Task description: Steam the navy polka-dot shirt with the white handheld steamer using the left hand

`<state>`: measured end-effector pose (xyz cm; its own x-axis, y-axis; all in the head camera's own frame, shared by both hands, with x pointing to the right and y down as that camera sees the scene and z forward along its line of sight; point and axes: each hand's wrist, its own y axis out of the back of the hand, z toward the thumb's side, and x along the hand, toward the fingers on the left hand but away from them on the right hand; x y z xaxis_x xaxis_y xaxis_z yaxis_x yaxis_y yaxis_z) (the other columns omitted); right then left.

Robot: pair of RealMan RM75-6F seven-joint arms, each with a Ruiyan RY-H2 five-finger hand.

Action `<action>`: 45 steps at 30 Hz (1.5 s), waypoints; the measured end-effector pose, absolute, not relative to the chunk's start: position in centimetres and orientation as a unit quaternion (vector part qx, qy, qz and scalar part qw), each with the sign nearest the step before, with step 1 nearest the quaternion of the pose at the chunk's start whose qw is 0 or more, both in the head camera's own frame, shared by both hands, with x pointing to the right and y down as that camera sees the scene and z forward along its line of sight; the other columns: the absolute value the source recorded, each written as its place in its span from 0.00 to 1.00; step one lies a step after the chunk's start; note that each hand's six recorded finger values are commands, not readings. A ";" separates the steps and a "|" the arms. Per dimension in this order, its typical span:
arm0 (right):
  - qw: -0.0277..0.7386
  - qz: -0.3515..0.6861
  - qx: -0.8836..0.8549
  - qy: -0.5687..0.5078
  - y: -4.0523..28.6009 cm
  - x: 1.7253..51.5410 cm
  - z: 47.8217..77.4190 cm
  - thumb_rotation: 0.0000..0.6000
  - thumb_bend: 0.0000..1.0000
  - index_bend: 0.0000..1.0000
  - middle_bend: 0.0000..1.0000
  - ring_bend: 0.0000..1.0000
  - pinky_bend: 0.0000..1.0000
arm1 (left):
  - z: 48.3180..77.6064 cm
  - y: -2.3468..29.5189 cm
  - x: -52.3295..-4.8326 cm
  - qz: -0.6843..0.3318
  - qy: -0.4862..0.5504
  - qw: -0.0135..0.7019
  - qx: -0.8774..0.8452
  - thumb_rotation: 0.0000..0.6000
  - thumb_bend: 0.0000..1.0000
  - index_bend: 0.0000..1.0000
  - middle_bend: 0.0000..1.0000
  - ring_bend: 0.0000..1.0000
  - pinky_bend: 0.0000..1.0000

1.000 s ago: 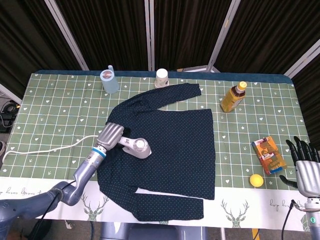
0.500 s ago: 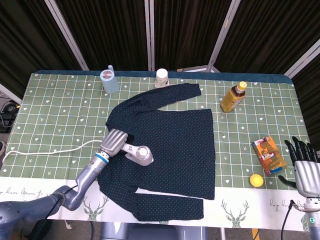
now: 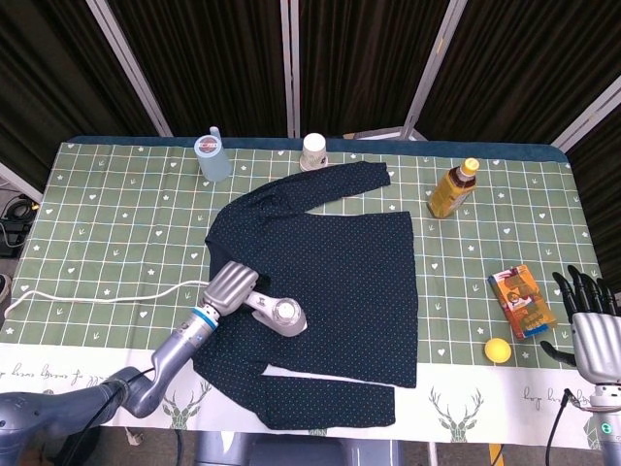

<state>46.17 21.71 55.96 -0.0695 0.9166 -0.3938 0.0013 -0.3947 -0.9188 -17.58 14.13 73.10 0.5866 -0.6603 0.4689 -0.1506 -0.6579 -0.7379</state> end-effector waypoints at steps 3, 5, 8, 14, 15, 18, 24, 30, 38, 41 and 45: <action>0.375 0.610 -0.570 -0.403 21.7 46.2 55.9 1.00 0.00 0.00 0.00 0.00 0.00 | 72.8 14.6 -17.1 -0.375 0.235 0.340 -0.830 1.00 0.57 1.00 0.89 0.78 1.00; 0.375 0.610 -0.569 -0.403 21.7 46.2 55.9 1.00 0.00 0.00 0.00 0.00 0.00 | 72.5 15.0 -16.7 -0.367 0.226 0.347 -0.833 1.00 0.57 1.00 0.90 0.78 1.00; 0.375 0.611 -0.569 -0.403 21.7 46.2 56.0 1.00 0.00 0.00 0.00 0.00 0.00 | 72.0 15.6 -16.4 -0.355 0.217 0.355 -0.837 1.00 0.57 1.00 0.89 0.78 1.00; 0.374 0.611 -0.569 -0.402 21.7 46.2 56.0 1.00 0.00 0.00 0.00 0.00 0.00 | 71.4 16.5 -16.0 -0.334 0.202 0.366 -0.845 1.00 0.57 1.00 0.89 0.78 1.00; 0.375 0.611 -0.570 -0.402 21.7 46.1 56.0 1.00 0.00 0.00 0.00 0.00 0.00 | 71.3 16.6 -16.0 -0.332 0.199 0.368 -0.845 1.00 0.57 1.00 0.89 0.78 1.00; 0.375 0.611 -0.569 -0.403 21.7 46.1 56.0 1.00 0.00 0.00 0.00 0.00 0.00 | 71.4 16.6 -16.1 -0.330 0.193 0.379 -0.843 1.00 0.57 1.00 0.89 0.78 1.00; 0.372 0.612 -0.569 -0.405 21.7 46.3 56.0 1.00 0.00 0.00 0.00 0.00 0.00 | 72.3 15.7 -17.1 -0.345 0.196 0.384 -0.834 1.00 0.57 1.00 0.89 0.78 1.00; 0.372 0.612 -0.571 -0.403 21.7 46.2 56.1 1.00 0.00 0.00 0.00 0.00 0.00 | 73.3 15.0 -18.4 -0.360 0.203 0.386 -0.825 1.00 0.57 1.00 0.89 0.78 1.00; 0.372 0.611 -0.572 -0.401 21.7 46.1 56.1 1.00 0.00 0.00 0.00 0.00 0.00 | 73.9 14.1 -20.7 -0.377 0.214 0.385 -0.815 1.00 0.57 1.00 0.89 0.78 1.00; 0.373 0.611 -0.572 -0.401 21.7 46.0 56.1 1.00 0.00 0.00 0.00 0.00 0.00 | 73.9 13.8 -21.4 -0.379 0.215 0.389 -0.812 1.00 0.57 1.00 0.89 0.78 1.00; 0.373 0.611 -0.572 -0.401 21.7 46.0 56.1 1.00 0.00 0.00 0.00 0.00 0.00 | 73.7 13.4 -22.1 -0.379 0.218 0.393 -0.809 1.00 0.57 1.00 0.89 0.78 1.00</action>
